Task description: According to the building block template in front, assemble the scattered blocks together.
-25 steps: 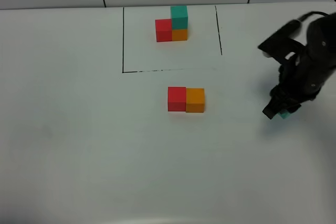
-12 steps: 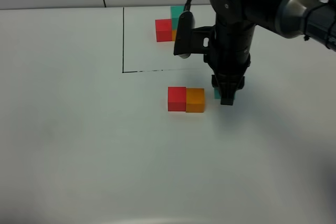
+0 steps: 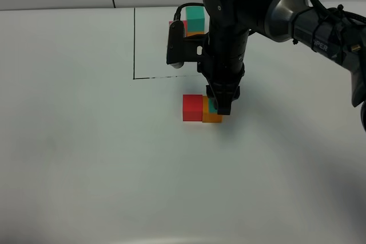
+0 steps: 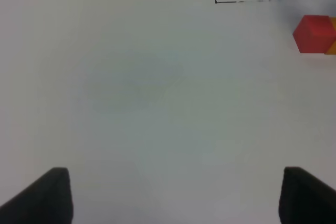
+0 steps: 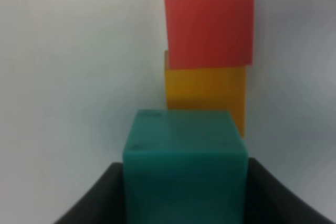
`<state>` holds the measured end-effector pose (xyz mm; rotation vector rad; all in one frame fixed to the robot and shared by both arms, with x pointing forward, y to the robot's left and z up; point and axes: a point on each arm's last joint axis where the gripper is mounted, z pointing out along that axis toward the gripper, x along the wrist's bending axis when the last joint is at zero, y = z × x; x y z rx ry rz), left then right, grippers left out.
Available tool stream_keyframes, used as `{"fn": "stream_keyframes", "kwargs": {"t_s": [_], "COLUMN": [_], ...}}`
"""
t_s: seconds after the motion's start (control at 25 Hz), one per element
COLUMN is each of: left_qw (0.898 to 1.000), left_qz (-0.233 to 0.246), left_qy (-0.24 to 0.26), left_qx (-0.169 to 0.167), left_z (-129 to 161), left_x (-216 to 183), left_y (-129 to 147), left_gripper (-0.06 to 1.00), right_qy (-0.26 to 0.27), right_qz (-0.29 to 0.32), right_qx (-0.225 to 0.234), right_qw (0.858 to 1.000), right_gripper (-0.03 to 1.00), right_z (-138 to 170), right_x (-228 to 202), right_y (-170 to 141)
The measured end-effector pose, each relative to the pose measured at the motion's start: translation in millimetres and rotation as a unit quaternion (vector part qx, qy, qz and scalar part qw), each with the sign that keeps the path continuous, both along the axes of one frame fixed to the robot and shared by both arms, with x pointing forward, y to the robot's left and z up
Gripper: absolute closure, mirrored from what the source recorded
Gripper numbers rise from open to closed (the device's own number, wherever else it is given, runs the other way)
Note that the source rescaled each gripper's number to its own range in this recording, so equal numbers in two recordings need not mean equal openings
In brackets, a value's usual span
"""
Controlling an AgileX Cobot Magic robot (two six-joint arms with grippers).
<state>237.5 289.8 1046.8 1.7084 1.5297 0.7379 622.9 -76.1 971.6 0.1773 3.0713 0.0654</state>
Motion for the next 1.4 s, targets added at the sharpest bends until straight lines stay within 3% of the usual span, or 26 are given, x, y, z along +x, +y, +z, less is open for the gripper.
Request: {"fn": "stream_keyframes", "kwargs": {"t_s": [1.4], "left_qw": [1.0], "left_qz": [0.0], "left_qy": [0.0], "left_qx": [0.0], "left_z": [0.0], "left_x": [0.0], "left_y": [0.0], "left_gripper": [0.27], "right_qy": [-0.033], "right_qz": [0.016], "right_qx": [0.017], "right_qw": [0.999], "right_gripper": [0.95], "right_z": [-6.6], "right_x": [8.3], "right_y": [4.8]}}
